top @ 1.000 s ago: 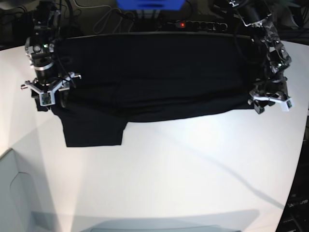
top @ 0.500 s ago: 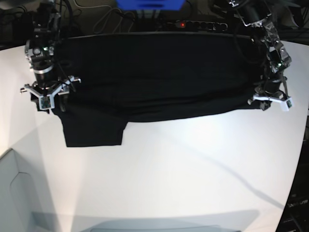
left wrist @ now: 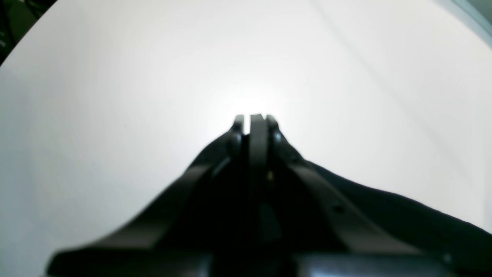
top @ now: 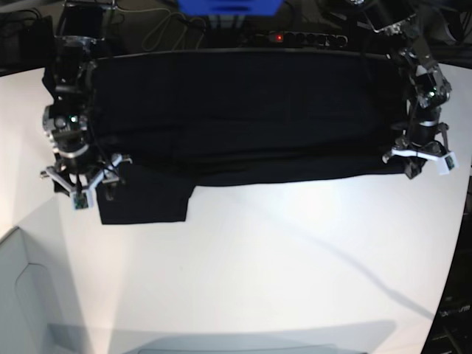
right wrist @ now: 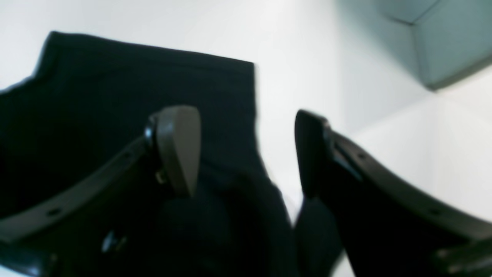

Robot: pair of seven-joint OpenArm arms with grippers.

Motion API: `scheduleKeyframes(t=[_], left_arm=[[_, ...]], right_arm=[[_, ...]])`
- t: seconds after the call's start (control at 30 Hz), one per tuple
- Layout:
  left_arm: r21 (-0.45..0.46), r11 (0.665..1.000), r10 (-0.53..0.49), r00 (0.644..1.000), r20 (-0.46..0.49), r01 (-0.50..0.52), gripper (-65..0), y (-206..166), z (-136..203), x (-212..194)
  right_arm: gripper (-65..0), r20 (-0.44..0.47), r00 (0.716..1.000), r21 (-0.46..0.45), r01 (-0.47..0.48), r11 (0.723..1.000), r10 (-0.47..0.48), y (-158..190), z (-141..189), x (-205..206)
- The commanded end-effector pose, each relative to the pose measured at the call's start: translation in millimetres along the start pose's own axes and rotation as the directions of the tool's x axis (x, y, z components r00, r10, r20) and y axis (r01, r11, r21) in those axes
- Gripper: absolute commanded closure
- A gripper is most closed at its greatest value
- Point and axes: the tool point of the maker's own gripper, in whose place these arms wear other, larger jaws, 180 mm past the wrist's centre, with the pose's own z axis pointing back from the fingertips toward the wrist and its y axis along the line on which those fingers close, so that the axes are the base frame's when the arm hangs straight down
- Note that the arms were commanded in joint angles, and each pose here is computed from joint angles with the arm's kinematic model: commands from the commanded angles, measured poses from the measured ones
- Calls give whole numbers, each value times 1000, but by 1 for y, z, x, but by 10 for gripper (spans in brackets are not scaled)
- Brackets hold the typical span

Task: Fold the T-shirt properly
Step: 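Regrasp the folded layers near the hem with both grippers, then pull the folded layers toward the arms and lay them flat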

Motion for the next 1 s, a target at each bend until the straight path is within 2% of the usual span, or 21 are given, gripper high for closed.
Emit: scheduleKeyframes(t=[0.0,0.13,0.27,0.63,0.73,0.9,0.97], left_arm=[[-2,1000,-13,998,59,13,0,0,1,20],[-3,1000,-14,998,56,14,0,0,1,19],[-1,1000,-15,998,54,15,0,2,1,18],[1,1000,-19,998,54,19,0,3,1,19],[1,1000,-19,998,54,19,0,3,1,19],[0,1000,-18,998,55,18,0,2,1,20],[0,1000,-18,998,55,18,0,2,1,20]], right_arm=[[-399,6,1000,-20,-18,1000,18,-11,-6,12],[-400,-131,991,-13,-7,1000,6,-16,-29,1],[-400,-261,965,-8,20,1000,-21,-18,-42,-19],[-377,-410,911,120,0,993,50,3,-52,-74],[-288,-418,907,122,4,993,48,3,-53,-77],[-7,-406,913,116,3,993,44,1,-53,-72],[0,-373,926,97,-19,995,54,-8,-50,-59]])
